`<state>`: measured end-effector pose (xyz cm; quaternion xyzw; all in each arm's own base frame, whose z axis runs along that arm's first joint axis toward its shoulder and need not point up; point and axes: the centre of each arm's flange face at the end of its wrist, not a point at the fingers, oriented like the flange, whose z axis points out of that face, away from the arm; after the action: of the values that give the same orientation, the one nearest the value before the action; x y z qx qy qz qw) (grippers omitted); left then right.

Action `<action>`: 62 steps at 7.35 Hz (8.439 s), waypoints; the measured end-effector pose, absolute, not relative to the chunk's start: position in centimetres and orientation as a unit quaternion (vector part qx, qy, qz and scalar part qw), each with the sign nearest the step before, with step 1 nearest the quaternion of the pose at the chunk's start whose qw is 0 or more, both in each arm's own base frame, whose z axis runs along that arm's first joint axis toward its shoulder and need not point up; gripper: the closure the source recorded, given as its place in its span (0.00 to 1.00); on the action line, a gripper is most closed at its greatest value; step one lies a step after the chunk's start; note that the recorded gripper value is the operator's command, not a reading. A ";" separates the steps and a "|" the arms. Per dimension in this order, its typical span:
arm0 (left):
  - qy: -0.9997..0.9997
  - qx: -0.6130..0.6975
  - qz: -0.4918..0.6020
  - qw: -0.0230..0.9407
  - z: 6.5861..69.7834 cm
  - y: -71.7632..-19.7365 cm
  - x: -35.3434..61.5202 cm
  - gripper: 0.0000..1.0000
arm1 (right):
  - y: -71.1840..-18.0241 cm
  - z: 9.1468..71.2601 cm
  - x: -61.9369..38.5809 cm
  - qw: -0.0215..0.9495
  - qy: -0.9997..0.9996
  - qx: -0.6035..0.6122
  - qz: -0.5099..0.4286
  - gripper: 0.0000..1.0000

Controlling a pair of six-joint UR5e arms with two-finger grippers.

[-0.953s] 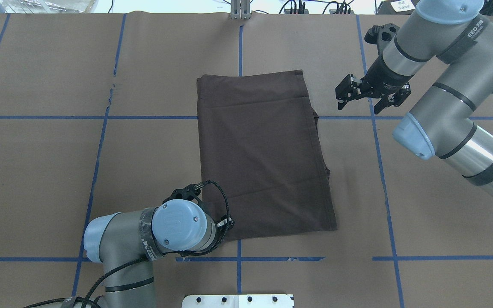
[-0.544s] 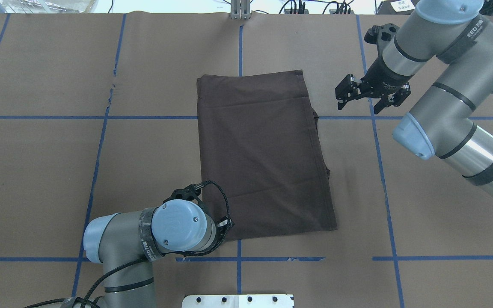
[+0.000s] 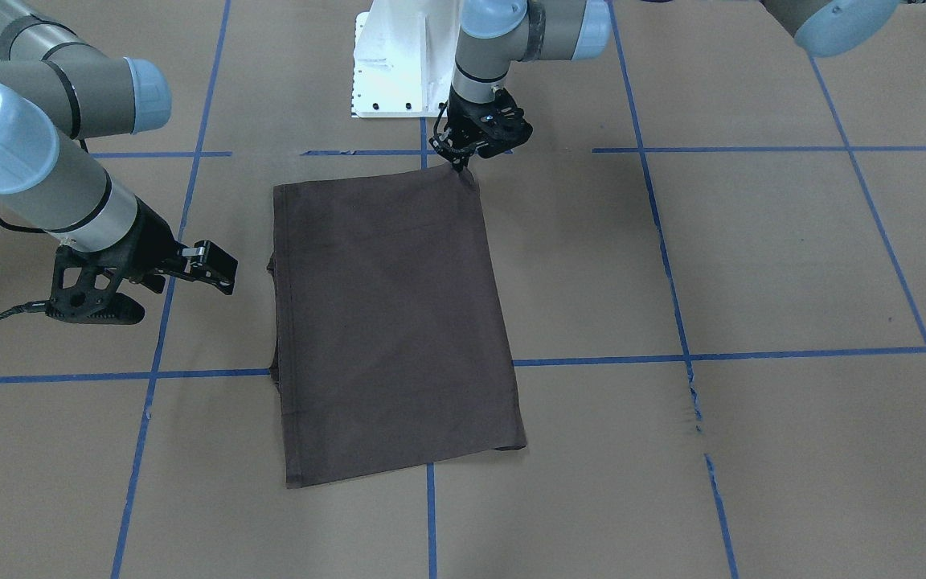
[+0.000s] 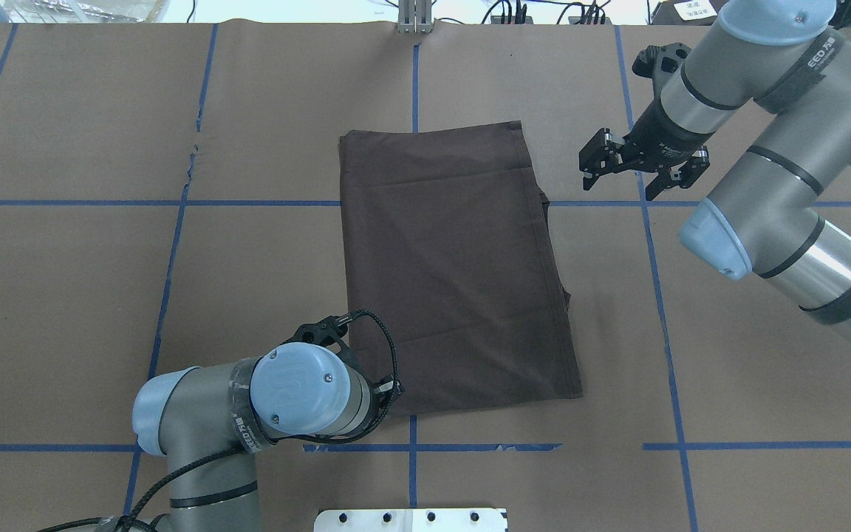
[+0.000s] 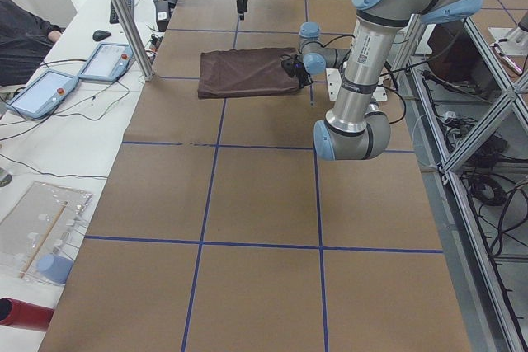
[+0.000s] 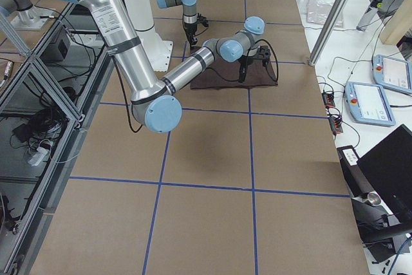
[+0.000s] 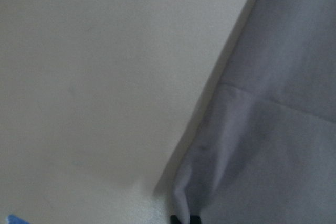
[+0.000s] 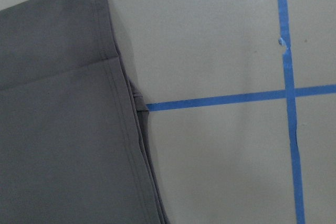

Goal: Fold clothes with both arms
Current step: 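Lower the left gripper to the shirt's near corner while the right gripper hovers, then move the right gripper to the shirt's other near corner beside the left gripper, then grasp the near edge with both grippers and fold it toward the far edge, then release the folded edge and raise both grippers away from the shirt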

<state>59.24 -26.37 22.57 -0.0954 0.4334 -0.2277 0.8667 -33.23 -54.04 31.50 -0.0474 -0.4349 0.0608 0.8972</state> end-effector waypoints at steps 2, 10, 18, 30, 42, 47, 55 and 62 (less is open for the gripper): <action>0.442 -0.083 -0.206 0.869 22.5 -26.4 57.9 1.00 | -49.3 30.3 -35.8 0.895 -0.429 -0.065 0.108 0.00; 0.450 -0.072 -0.196 0.868 22.1 -27.0 56.7 1.00 | -27.6 32.8 -49.4 0.890 -0.374 -0.040 0.258 0.00; 0.457 -0.071 -0.197 0.865 21.5 -27.1 56.2 1.00 | -28.0 35.0 -51.0 0.897 -0.351 -0.032 0.267 0.00; 0.458 -0.071 -0.196 0.864 20.9 -27.0 55.5 1.00 | -28.6 32.8 -51.9 0.890 -0.368 -0.033 0.268 1.00; 0.472 -0.068 -0.193 0.858 17.4 -27.5 46.1 1.00 | -33.6 23.0 -48.2 0.851 -0.460 -0.048 0.249 1.00; 0.463 0.027 -0.264 0.846 22.8 -48.2 48.9 0.00 | -55.4 24.8 -53.6 0.850 -0.426 -0.052 0.306 0.00; 0.444 0.115 -0.174 0.871 30.9 -63.0 36.0 0.00 | -73.4 33.2 -33.9 0.901 -0.394 0.006 0.181 0.00; 0.271 0.201 0.111 0.935 47.5 -58.1 -4.2 0.00 | -63.3 53.9 3.9 0.930 -0.365 0.031 -0.016 0.00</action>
<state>-4.17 -58.08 47.53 0.2005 0.2708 0.1106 0.9350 3.93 -63.35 53.90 0.0306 -0.3649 -0.0162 0.9304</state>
